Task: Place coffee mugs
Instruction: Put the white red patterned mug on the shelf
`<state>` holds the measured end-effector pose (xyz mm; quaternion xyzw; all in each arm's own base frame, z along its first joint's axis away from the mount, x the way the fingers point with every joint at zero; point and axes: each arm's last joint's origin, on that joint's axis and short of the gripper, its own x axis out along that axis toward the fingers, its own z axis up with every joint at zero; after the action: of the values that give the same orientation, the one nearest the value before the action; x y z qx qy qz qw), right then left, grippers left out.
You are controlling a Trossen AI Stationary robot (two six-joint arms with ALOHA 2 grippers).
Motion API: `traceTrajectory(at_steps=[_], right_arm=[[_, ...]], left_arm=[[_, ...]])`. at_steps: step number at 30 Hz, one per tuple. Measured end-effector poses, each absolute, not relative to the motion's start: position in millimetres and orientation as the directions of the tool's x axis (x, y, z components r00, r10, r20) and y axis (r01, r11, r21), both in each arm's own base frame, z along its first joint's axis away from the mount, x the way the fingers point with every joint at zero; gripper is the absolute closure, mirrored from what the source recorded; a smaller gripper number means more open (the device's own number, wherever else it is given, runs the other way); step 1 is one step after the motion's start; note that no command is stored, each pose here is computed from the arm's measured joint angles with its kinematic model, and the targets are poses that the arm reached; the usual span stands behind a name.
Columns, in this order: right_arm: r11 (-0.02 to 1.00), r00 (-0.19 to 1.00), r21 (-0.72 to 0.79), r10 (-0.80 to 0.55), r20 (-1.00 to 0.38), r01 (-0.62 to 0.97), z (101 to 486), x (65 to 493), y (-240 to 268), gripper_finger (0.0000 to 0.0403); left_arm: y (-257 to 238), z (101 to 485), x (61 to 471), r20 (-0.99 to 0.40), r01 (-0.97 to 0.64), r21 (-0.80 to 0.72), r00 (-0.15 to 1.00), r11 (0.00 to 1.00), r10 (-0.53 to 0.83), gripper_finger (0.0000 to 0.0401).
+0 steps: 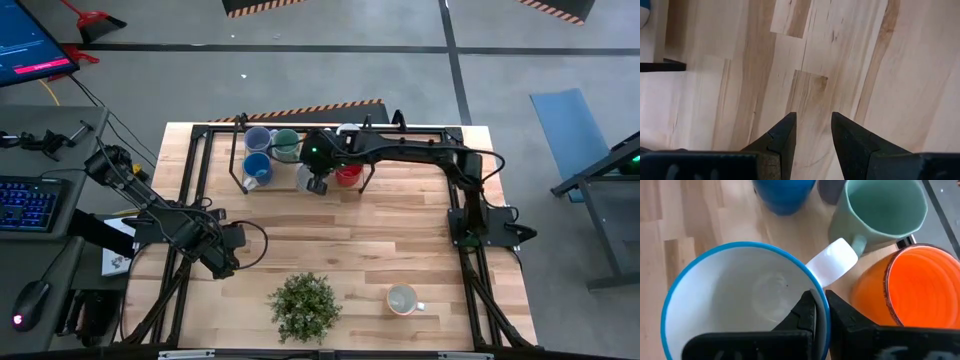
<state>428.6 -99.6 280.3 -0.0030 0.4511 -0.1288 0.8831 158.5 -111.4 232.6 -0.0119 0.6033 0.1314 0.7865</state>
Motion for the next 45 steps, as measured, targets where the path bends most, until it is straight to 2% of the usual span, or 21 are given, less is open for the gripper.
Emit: traceTrajectory(at_steps=[10,45], right_arm=[[0.953,0.466,-0.181,-0.278,-0.84,0.244,267,424,-113,0.0403],[0.947,0.458,-0.191,-0.294,-0.839,0.257,256,428,-127,0.0403]], left_arm=[[-111,233,159,-0.951,-0.232,0.137,0.239,0.963,0.194,0.0288],[-114,233,162,-0.944,-0.238,0.102,0.282,0.966,0.169,0.0288]])
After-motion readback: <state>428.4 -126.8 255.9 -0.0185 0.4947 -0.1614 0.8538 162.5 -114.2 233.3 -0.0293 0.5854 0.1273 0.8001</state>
